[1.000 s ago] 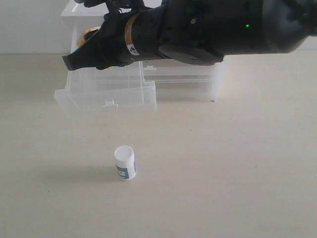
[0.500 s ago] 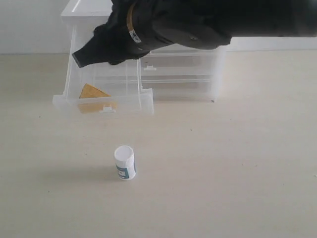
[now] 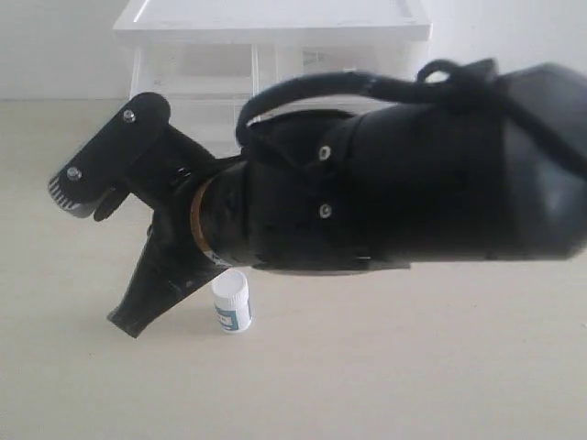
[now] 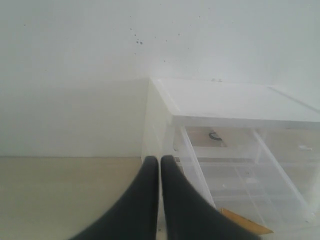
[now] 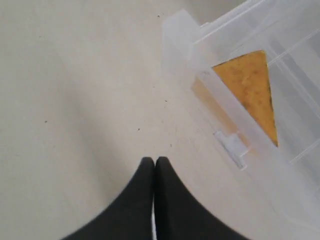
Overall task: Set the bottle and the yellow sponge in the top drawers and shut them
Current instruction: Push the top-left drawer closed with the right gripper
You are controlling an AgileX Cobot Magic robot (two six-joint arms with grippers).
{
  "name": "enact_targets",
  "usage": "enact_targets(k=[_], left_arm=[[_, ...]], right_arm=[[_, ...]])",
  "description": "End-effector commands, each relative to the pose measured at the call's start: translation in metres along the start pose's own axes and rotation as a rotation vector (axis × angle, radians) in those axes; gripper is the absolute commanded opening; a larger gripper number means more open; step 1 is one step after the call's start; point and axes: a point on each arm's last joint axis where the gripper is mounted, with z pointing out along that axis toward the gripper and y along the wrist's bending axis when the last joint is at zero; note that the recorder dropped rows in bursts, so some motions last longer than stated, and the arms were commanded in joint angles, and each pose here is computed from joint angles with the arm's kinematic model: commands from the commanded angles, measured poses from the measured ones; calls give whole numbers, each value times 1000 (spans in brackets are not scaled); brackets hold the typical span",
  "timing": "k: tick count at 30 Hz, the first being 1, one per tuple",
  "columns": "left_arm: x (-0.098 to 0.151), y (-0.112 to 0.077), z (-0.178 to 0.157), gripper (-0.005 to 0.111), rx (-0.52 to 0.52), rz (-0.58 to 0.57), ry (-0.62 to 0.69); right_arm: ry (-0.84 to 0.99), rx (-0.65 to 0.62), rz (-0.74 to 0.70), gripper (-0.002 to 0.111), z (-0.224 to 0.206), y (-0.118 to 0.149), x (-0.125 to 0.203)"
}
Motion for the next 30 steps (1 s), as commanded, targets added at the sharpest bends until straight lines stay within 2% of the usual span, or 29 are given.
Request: enact_targets(k=[1,7,12,19,23,30], left_arm=[[2,0,-1,4,-2,-18,1],[2,0,-1,4,-2,-18,1],[2,0,-1,4,-2,-18,1],[2,1,-1,4,-4,-18,1],[2,1,-1,4,-4,-18,1],[2,1,-1,4,-4,-18,1]], right_arm=[[13,62,-8,0,24,-16,0],[-45,79,-27,0,27,-25,-17],[-49,161,5,0,26,-49,-28],[-123,183,31,0,24,-71,-44],[-96,241,63,0,34,-92,-44],[-135,247,98,0,68,-122,-46]])
